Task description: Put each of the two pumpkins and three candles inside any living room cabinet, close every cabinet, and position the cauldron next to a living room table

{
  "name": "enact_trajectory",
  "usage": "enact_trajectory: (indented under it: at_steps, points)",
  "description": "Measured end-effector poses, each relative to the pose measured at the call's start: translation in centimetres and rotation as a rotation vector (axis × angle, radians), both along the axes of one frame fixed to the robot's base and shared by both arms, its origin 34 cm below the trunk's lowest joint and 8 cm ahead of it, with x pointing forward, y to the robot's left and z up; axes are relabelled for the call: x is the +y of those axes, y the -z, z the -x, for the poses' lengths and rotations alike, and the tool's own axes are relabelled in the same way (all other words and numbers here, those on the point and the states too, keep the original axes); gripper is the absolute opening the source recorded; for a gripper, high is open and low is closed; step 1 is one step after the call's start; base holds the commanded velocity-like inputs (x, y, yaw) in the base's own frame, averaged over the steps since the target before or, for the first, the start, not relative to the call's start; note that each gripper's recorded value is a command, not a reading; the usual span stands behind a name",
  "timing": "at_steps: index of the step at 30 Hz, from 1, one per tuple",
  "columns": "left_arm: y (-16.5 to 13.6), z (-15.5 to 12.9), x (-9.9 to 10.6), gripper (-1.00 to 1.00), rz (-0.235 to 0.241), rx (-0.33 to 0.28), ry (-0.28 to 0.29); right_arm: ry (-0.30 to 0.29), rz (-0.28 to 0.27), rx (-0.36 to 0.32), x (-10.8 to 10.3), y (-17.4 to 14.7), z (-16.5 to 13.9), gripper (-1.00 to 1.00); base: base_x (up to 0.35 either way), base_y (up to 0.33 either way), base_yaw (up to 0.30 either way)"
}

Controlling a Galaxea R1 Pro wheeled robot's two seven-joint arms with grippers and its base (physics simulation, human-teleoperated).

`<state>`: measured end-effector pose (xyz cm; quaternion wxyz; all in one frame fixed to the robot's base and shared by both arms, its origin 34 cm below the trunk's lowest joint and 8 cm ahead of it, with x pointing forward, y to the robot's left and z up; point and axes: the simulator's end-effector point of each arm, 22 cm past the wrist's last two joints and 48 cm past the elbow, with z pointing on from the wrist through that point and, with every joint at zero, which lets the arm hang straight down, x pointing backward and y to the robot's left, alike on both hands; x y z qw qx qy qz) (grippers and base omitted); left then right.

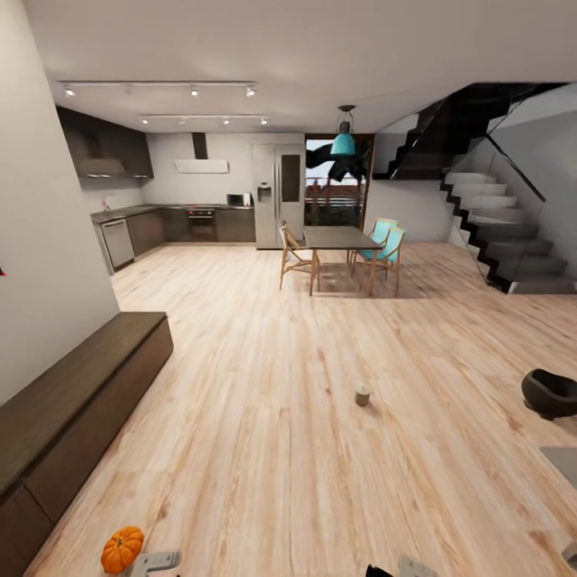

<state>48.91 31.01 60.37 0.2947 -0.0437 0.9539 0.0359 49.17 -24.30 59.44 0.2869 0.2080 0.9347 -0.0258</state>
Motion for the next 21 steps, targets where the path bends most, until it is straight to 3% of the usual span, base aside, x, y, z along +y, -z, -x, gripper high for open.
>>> enact_trajectory:
  at_steps: [12,21]
  points:
    - [0.03,0.03,-0.02,1.00,0.000,0.001,0.001,0.002,-0.002,0.000,0.07,-0.01,-0.02,1.00,0.293,-0.140,0.002]
    - [0.03,0.03,-0.02,1.00,0.000,0.000,0.001,-0.001,-0.001,0.000,0.11,-0.02,-0.04,1.00,0.316,-0.024,0.233]
